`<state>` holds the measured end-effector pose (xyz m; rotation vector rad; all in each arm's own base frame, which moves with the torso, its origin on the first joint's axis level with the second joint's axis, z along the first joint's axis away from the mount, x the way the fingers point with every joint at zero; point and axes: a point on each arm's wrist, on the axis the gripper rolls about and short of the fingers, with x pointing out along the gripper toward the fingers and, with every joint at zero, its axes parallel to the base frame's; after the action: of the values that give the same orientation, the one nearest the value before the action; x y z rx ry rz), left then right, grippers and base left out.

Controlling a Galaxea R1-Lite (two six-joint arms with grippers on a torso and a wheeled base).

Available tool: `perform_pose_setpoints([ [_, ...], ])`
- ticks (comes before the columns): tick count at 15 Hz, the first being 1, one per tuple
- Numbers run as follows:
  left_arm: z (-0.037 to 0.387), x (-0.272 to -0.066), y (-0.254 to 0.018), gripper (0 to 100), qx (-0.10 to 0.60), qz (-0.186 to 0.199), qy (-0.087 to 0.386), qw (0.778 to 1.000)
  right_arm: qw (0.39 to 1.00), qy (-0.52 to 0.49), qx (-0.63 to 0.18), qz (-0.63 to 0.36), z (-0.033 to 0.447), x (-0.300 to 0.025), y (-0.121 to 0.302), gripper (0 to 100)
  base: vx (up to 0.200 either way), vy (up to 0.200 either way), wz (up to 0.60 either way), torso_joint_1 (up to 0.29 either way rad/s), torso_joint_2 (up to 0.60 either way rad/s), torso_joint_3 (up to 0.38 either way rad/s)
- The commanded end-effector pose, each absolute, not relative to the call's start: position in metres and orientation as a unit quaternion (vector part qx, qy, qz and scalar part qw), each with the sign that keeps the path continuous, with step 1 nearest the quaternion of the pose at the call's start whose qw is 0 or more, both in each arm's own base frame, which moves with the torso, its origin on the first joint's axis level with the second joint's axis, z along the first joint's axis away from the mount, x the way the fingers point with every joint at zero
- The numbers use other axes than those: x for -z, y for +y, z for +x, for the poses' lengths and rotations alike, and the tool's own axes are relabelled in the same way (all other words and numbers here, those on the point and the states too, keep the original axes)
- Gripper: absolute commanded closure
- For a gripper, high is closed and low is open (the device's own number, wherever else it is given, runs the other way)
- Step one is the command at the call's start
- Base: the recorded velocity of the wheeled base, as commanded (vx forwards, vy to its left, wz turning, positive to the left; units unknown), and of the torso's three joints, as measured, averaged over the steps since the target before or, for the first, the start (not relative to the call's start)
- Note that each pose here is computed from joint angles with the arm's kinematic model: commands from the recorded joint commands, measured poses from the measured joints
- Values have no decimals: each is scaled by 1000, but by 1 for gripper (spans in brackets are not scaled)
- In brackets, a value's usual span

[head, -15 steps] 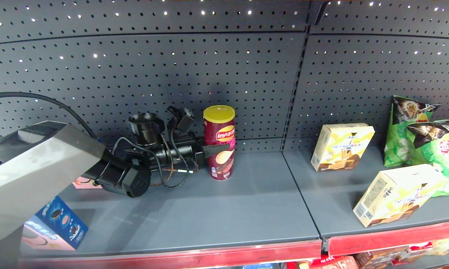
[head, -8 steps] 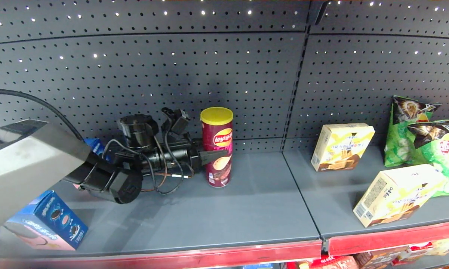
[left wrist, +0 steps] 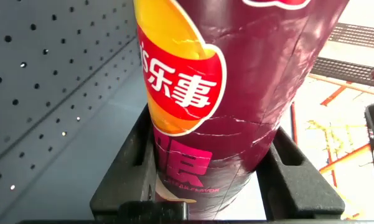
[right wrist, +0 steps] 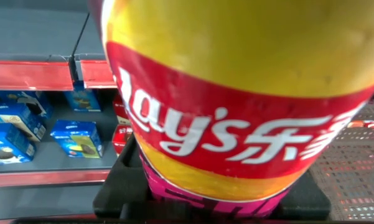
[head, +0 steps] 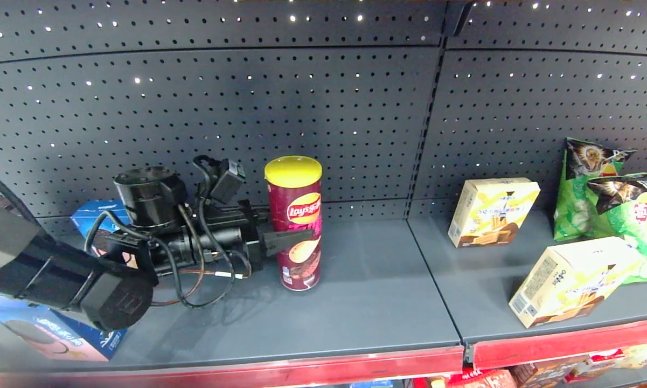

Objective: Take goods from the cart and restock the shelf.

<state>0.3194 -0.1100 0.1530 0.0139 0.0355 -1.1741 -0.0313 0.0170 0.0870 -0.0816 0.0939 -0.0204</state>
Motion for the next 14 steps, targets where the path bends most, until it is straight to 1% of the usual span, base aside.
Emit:
perform_pose_setpoints([
  [1,299,-158,-104,100,553,11,2,833,998,47,10,-39,-31,-87,17,100,0,0,0,0,0,0],
  [3,292,-153,-102,100,552,14,-15,833,998,46,7,-39,-31,-87,17,100,0,0,0,0,0,0],
  [4,289,-151,-101,100,553,14,-16,833,998,46,7,-39,-31,-87,17,100,0,0,0,0,0,0],
  [11,279,-140,-105,100,562,12,-11,827,998,46,7,-40,-31,-87,17,100,0,0,0,0,0,0],
  [14,272,-133,-104,100,565,10,-1,825,998,46,8,-39,-31,-87,17,100,0,0,0,0,0,0],
])
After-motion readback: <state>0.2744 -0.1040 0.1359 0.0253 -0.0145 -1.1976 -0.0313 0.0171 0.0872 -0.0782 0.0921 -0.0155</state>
